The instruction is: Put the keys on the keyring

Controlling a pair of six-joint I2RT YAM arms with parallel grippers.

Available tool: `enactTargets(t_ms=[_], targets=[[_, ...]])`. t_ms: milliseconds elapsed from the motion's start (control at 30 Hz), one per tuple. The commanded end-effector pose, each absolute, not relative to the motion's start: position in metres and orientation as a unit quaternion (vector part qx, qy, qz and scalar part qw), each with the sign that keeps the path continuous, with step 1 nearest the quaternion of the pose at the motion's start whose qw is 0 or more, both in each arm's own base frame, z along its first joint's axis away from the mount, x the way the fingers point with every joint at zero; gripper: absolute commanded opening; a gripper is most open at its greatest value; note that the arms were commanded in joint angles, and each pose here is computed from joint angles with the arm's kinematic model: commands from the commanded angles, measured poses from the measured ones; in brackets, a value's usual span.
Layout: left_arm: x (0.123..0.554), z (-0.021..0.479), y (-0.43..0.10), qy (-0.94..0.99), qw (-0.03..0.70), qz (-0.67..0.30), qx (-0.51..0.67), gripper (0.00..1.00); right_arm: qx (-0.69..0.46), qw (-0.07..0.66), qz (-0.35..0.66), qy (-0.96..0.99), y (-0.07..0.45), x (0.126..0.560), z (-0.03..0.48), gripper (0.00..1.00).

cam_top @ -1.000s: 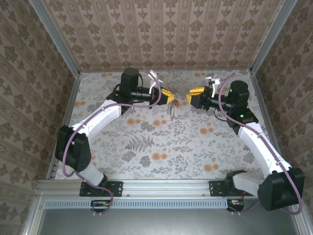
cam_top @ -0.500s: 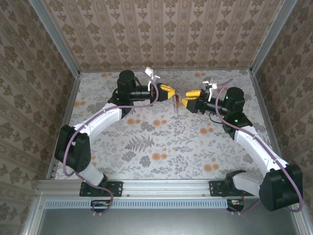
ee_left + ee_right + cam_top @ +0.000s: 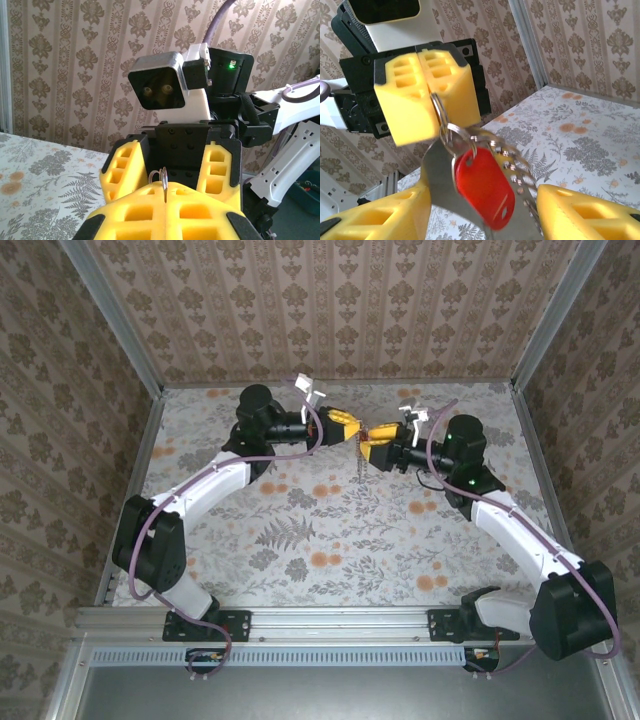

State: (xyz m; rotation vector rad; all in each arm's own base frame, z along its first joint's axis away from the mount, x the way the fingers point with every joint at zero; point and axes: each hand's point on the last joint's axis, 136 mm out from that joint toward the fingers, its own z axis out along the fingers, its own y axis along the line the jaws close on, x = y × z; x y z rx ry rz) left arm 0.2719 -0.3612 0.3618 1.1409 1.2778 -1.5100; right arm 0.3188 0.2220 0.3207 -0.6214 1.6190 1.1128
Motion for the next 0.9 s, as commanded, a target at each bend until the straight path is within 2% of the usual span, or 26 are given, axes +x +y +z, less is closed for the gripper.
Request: enactTargets(t_ms=[0, 100, 533, 867], targets=[[0.257, 0.376, -0.359, 0.481, 0.420, -0.609, 0.471, 0.00, -0.269, 0.534, 0.449, 0.664, 0.224, 0.323, 0.335, 0.58], [0.255, 0.376, -0.359, 0.480, 0.418, -0.610, 0.472, 0.00, -0.269, 0.535, 0.446, 0.665, 0.224, 0.324, 0.333, 0.52], [0.252, 0.382, -0.356, 0.471, 0.420, -0.615, 0.473, 0.00, -0.277, 0.526, 0.439, 0.674, 0.222, 0.316, 0.324, 0.00], [0.256, 0.391, -0.349, 0.456, 0.435, -0.627, 0.457, 0.00, -0.303, 0.500, 0.457, 0.670, 0.235, 0.305, 0.321, 0.00]])
